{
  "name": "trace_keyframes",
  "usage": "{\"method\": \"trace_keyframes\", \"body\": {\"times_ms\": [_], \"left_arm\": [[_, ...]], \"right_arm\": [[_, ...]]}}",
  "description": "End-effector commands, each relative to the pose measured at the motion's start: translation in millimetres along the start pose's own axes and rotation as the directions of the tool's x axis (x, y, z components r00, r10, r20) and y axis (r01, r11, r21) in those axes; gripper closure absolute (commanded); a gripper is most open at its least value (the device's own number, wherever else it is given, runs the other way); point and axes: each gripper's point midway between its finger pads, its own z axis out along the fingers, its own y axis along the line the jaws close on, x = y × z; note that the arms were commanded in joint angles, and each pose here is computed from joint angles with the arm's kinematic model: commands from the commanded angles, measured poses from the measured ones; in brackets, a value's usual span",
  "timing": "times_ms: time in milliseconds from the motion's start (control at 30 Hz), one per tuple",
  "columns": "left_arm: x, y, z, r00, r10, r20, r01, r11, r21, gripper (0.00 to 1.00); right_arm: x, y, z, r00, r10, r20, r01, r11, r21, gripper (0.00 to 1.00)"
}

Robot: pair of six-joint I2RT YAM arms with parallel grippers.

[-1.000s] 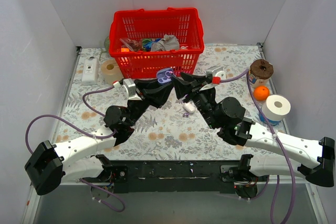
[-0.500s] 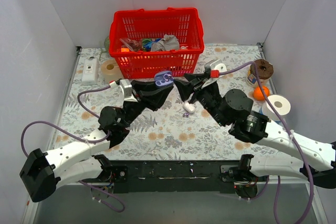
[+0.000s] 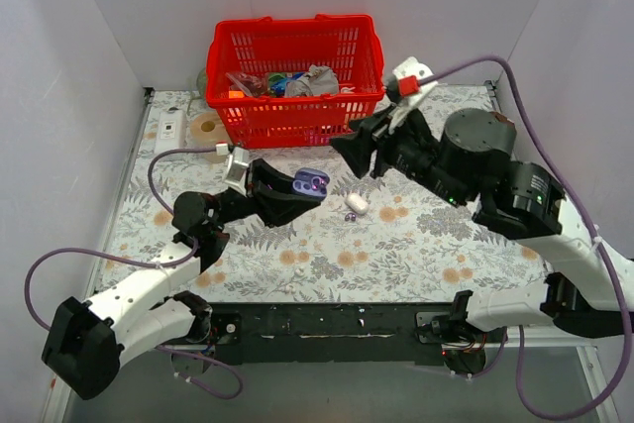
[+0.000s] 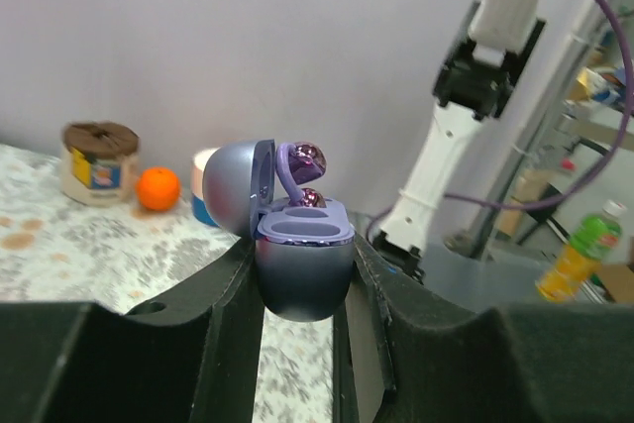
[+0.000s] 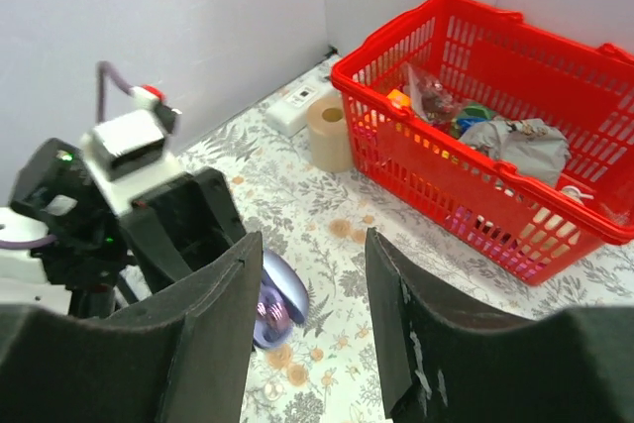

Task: Insert the wireless bluetooth earbuds into the charging case
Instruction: Place the earbud in the charging case.

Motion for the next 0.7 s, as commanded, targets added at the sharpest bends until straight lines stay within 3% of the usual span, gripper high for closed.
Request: {"method": "trace_keyframes", "body": {"times_ms": [0, 267, 667], "left_arm": [[20, -23, -2, 0.986, -0.071, -0.153, 0.097, 0.981, 0.17, 1.0], [41, -19, -13, 0.951, -0.159, -0.264, 0.214, 0.957, 0.196, 1.0], [44, -10, -13, 0.96, -0.142, -0.242, 0.19, 0.963, 0.189, 1.0]], "right_arm": [[48, 21, 5, 0.953, -0.087, -0.291, 0.059, 0.993, -0.102, 0.46], [93, 27, 3, 0.903, -0.138, -0.407, 0.078, 0.984, -0.161, 0.46], [125, 26, 6, 0.867, -0.137, -0.479, 0.074, 0.986, -0.148, 0.47]]}}
